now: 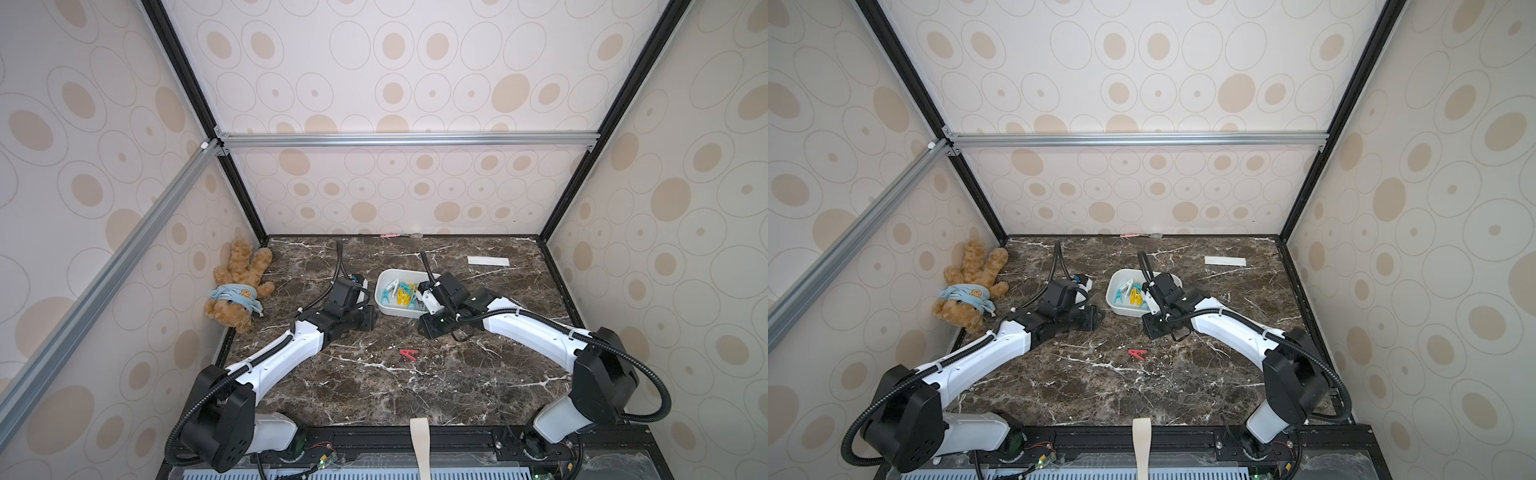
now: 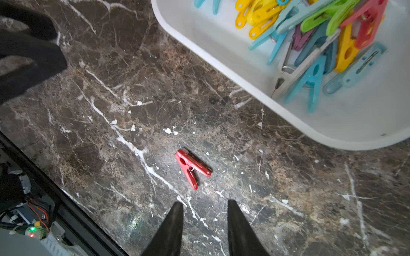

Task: Put the clothespins into the storage box
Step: Pick up the clothespin from the center of the board.

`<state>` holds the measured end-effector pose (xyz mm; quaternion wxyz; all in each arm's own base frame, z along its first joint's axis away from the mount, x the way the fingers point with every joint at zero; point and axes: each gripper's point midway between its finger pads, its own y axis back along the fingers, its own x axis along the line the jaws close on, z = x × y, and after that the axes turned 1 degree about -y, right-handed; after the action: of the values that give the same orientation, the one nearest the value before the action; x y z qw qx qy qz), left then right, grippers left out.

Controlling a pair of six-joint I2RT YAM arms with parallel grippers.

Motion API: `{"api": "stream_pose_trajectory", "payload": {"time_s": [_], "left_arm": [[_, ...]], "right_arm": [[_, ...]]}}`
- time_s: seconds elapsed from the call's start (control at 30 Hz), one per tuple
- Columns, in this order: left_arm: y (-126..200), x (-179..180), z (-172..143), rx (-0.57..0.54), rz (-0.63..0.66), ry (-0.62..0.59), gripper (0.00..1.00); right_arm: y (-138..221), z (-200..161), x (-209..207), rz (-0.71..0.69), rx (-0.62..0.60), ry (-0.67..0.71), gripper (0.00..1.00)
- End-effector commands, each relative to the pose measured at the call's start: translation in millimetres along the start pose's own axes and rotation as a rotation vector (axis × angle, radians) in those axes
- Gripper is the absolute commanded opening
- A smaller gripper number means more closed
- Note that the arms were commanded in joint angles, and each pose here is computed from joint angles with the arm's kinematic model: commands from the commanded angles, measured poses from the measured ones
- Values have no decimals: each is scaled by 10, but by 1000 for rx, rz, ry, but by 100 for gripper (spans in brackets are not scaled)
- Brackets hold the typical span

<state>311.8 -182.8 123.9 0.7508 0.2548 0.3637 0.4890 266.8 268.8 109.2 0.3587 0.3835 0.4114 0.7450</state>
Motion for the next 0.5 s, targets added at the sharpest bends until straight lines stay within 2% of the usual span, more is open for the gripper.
{"api": "stream_pose_trajectory", "payload": {"time_s": [0.0, 0.3, 0.47], "left_arm": [[37, 16, -35, -10, -17, 32, 50], [74, 81, -163, -20, -15, 83, 59], [65, 111, -210, -12, -9, 94, 58]], "right_arm": [[-161, -224, 84, 6, 62, 29, 37], [-335, -667, 396, 59, 163, 180, 43], [-424, -662, 387, 45, 162, 196, 43]]}}
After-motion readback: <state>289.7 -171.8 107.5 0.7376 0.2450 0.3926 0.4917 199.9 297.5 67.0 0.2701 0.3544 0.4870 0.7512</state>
